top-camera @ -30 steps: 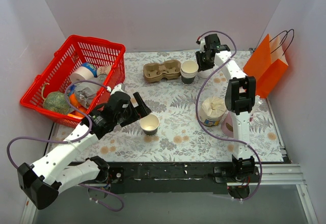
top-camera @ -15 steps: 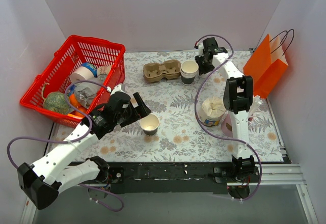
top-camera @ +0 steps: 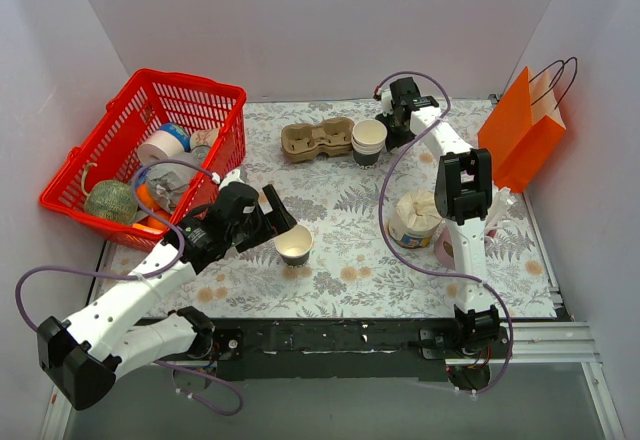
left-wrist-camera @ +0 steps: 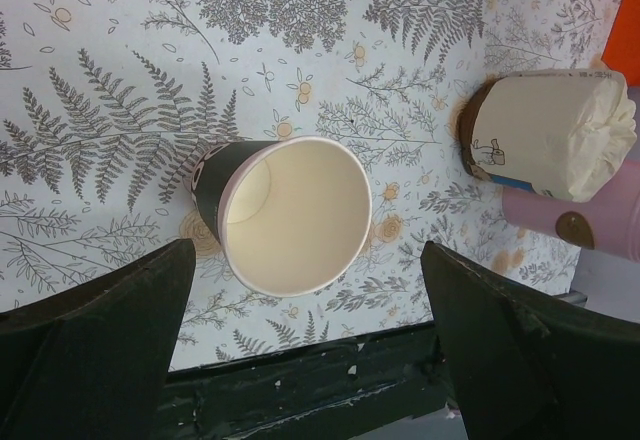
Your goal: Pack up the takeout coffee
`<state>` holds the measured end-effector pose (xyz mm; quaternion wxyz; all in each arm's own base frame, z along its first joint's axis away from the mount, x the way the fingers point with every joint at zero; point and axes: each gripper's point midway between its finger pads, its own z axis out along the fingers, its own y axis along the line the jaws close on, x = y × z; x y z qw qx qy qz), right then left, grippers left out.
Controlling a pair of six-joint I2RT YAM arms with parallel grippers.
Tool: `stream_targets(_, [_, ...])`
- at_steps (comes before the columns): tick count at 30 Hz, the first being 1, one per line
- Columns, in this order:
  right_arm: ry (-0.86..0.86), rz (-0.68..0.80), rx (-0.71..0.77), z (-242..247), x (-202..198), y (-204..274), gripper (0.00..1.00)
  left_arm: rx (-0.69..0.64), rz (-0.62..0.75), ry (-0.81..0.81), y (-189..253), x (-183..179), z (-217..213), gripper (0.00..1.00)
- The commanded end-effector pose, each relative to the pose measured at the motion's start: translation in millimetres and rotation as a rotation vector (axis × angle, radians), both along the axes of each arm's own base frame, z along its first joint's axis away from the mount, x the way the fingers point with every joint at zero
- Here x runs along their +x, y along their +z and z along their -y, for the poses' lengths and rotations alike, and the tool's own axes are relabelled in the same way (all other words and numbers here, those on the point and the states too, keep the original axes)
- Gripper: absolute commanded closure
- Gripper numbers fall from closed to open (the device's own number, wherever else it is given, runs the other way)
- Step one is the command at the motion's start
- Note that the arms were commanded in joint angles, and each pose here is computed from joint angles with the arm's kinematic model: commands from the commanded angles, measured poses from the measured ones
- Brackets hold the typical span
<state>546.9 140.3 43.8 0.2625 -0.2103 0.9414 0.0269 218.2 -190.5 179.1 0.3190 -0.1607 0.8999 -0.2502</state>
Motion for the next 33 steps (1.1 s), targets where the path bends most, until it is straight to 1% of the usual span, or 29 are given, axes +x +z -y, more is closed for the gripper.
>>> stream_targets(1, [0.028, 0.040, -0.004, -1, 0, 21, 0.56, -0.006, 0.004, -0.008, -1, 0, 2, 0.02])
stream_targets(9, [0.056, 0.062, 0.013, -7, -3, 39, 0.55, -0.006, -0.005, -0.020, -5, 1, 6, 0.02])
stream_targets(13, [0.061, 0.060, 0.009, -5, -8, 44, 0.50, -0.009, -0.006, -0.026, -6, 1, 7, 0.02])
stream_targets(15, [0.083, 0.065, 0.035, -11, -8, 47, 0.48, -0.009, -0.002, -0.030, -5, 2, 8, 0.02])
stream_targets(17, [0.089, 0.074, 0.028, -10, -5, 47, 0.48, -0.008, -0.002, -0.031, -5, 2, 8, 0.02])
stream_targets(22, [0.105, 0.054, -0.005, -7, -2, 29, 0.48, -0.003, -0.006, -0.030, -7, 2, 7, 0.02])
stream_targets(24, [0.113, 0.051, -0.013, -7, -1, 25, 0.48, 0.000, -0.008, -0.033, -7, 2, 8, 0.02])
stream_targets(31, [0.122, 0.065, -0.009, -8, 3, 25, 0.58, 0.006, -0.016, -0.041, -11, 3, 10, 0.02])
stream_targets(33, [0.123, 0.071, -0.011, -8, 4, 25, 0.59, 0.008, -0.020, -0.043, -12, 3, 11, 0.02])
